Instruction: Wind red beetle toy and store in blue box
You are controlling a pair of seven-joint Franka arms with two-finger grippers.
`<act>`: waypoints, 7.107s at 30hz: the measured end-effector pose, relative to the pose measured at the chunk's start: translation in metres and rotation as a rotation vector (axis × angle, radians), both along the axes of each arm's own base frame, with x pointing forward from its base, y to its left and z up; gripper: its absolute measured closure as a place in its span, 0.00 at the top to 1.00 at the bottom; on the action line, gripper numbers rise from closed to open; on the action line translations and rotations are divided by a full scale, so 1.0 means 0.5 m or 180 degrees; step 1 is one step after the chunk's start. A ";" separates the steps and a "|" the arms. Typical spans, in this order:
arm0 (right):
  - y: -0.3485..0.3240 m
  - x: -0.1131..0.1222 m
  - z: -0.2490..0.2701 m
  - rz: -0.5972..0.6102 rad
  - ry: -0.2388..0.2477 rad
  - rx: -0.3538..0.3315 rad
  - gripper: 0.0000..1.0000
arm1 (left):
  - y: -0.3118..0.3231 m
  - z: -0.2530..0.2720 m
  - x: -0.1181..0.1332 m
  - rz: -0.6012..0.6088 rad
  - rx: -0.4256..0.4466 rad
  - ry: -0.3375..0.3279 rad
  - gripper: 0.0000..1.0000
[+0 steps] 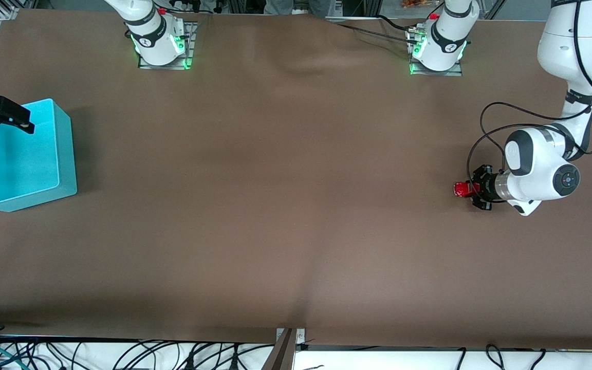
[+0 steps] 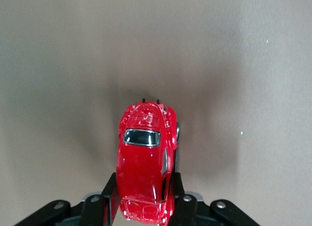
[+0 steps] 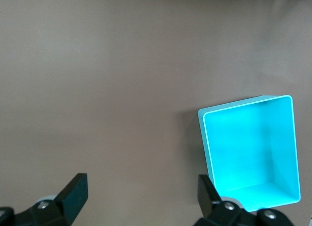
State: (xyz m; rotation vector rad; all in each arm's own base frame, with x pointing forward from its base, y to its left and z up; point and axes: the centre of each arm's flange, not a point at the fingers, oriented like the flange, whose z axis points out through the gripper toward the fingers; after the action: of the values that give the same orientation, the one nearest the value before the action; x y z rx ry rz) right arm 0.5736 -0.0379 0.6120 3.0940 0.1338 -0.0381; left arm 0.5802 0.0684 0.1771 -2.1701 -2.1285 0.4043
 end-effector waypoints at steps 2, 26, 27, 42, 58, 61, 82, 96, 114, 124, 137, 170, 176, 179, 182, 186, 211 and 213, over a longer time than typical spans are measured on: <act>0.000 0.000 0.000 0.0000 0.0000 0.0000 1.00 | 0.005 0.000 0.000 -0.0004 0.0003 -0.0002 0.45; 0.005 0.000 0.000 0.0013 -0.0002 0.0001 1.00 | 0.058 0.002 0.001 -0.0037 0.0045 -0.0031 0.45; 0.005 0.000 0.000 0.0015 -0.0002 0.0001 1.00 | 0.060 0.002 0.001 -0.0035 0.0047 -0.0032 0.45; 0.007 0.001 0.000 0.0020 -0.0002 0.0001 1.00 | 0.082 0.001 0.002 -0.0040 0.0068 -0.0041 0.45; 0.007 0.001 0.000 0.0021 -0.0003 0.0001 1.00 | 0.113 -0.042 0.013 0.0010 0.0118 0.0004 0.68; 0.008 0.001 0.001 0.0021 -0.0004 0.0001 1.00 | 0.114 -0.060 0.013 0.0009 0.0124 0.0024 0.81; 0.009 0.001 0.001 0.0025 -0.0005 0.0001 1.00 | 0.114 -0.021 0.036 -0.0023 0.0086 0.0047 0.85; 0.009 0.001 0.001 0.0025 -0.0005 0.0001 1.00 | 0.094 0.136 0.084 -0.0449 -0.0153 0.0123 0.86; 0.009 0.001 0.001 0.0025 -0.0005 0.0001 1.00 | 0.022 0.428 0.126 -0.2367 -0.0465 -0.0695 1.00; 0.009 0.001 0.001 0.0025 -0.0006 0.0001 1.00 | 0.006 0.562 0.153 -0.3043 -0.0543 -0.0875 1.00; 0.009 0.001 0.001 0.0025 -0.0006 0.0001 1.00 | 0.007 0.660 0.174 -0.3777 -0.0424 -0.1156 1.00; 0.007 0.000 0.001 0.0021 0.0006 0.0002 1.00 | -0.027 0.696 0.163 -0.4360 -0.0547 -0.1161 1.00; 0.003 -0.002 0.000 0.0002 0.0023 0.0002 1.00 | -0.027 0.697 0.162 -0.4384 -0.0551 -0.1162 1.00; -0.009 -0.004 -0.002 -0.0039 0.0053 0.0001 1.00 | -0.028 0.699 0.162 -0.4398 -0.0551 -0.1165 1.00; -0.026 -0.006 -0.003 -0.0089 0.0062 -0.0001 1.00 | -0.034 0.701 0.161 -0.4425 -0.0554 -0.1168 1.00; -0.043 -0.009 -0.003 -0.0136 0.0068 -0.0003 1.00 | -0.049 0.702 0.162 -0.4461 -0.0560 -0.1170 1.00; -0.337 -0.101 0.035 -0.0987 0.0036 -0.0181 1.00 | -0.078 0.738 0.166 -0.4547 -0.0485 -0.1250 1.00; -0.368 -0.120 0.043 -0.1087 0.0025 -0.0178 1.00 | -0.077 0.738 0.166 -0.4543 -0.0483 -0.1249 1.00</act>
State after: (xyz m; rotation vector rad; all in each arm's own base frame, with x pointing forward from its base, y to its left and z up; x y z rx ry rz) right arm 0.5134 -0.2220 0.6335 3.0212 -0.3884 -0.0639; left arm 0.6633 0.0301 0.5460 -3.2568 -0.1585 -0.0192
